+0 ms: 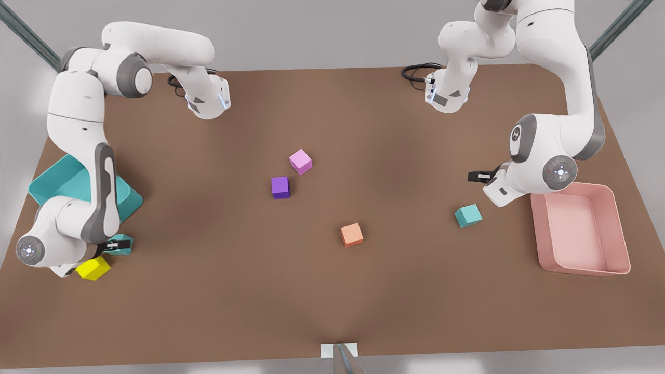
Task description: Stack the two blue cubes on top of each other
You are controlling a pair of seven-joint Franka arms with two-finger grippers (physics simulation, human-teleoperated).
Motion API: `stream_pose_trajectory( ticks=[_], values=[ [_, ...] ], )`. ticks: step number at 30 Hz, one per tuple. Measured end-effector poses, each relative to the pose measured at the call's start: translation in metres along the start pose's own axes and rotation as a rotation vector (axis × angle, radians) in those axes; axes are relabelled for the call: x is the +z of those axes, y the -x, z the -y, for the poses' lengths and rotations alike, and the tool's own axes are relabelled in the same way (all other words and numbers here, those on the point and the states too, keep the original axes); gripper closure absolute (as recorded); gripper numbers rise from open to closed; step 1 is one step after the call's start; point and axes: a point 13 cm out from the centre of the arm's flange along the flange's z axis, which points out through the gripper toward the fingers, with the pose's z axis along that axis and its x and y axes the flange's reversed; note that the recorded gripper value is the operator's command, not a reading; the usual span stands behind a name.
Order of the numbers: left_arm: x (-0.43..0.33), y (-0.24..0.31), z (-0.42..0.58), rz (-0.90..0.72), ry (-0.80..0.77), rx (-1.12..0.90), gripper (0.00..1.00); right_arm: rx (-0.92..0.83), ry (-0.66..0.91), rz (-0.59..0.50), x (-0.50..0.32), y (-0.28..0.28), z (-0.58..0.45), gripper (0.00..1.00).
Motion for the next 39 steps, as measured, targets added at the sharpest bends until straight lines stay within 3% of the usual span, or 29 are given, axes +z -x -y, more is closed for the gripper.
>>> stream_pose_trajectory(
  ticks=[39],
  values=[
    [0.005,0.002,-0.004,-0.009,-0.002,0.0,0.0,-0.001,0.023,-0.049,0.059,0.003,0.029,0.0]
  ],
)
